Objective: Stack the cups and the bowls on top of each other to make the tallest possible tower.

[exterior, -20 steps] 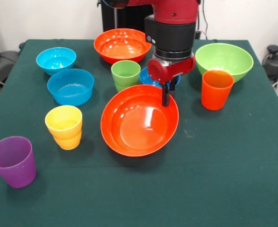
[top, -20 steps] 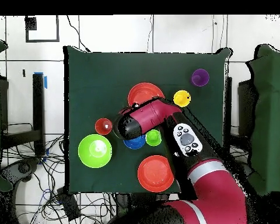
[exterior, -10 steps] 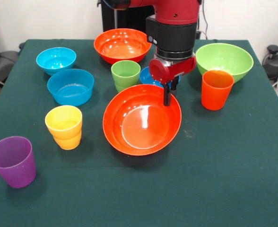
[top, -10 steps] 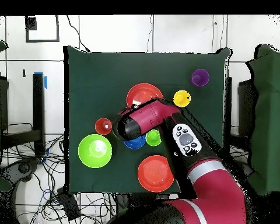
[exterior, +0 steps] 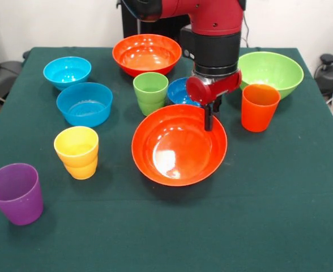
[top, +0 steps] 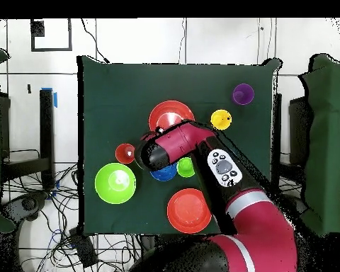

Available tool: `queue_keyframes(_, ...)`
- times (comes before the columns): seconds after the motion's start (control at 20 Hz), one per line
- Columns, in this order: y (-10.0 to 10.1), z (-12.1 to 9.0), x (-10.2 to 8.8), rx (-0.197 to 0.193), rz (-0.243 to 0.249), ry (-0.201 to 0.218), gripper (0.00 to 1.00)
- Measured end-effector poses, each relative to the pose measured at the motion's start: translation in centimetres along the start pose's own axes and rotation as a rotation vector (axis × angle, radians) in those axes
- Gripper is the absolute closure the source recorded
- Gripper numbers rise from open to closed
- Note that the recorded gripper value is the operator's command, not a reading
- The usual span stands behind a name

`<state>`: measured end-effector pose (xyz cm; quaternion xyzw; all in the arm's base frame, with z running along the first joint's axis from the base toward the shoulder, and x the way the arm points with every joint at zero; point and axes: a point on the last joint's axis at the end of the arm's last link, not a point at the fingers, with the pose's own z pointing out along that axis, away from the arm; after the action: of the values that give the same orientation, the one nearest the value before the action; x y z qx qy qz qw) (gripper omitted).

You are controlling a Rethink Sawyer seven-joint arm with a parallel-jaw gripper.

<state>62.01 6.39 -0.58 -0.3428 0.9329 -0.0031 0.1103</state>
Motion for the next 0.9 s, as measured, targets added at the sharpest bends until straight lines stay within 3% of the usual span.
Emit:
queue_keyframes(0.1, 0.1, 0.1, 0.0, -0.002, 0.000, -0.003, 1.00)
queue_keyframes(0.15, 0.2, 0.2, 0.0, -0.005, 0.001, -0.006, 0.00)
queue_keyframes(0.9, 1.1, 1.2, 0.2, -0.033, 0.006, -0.004, 0.00)
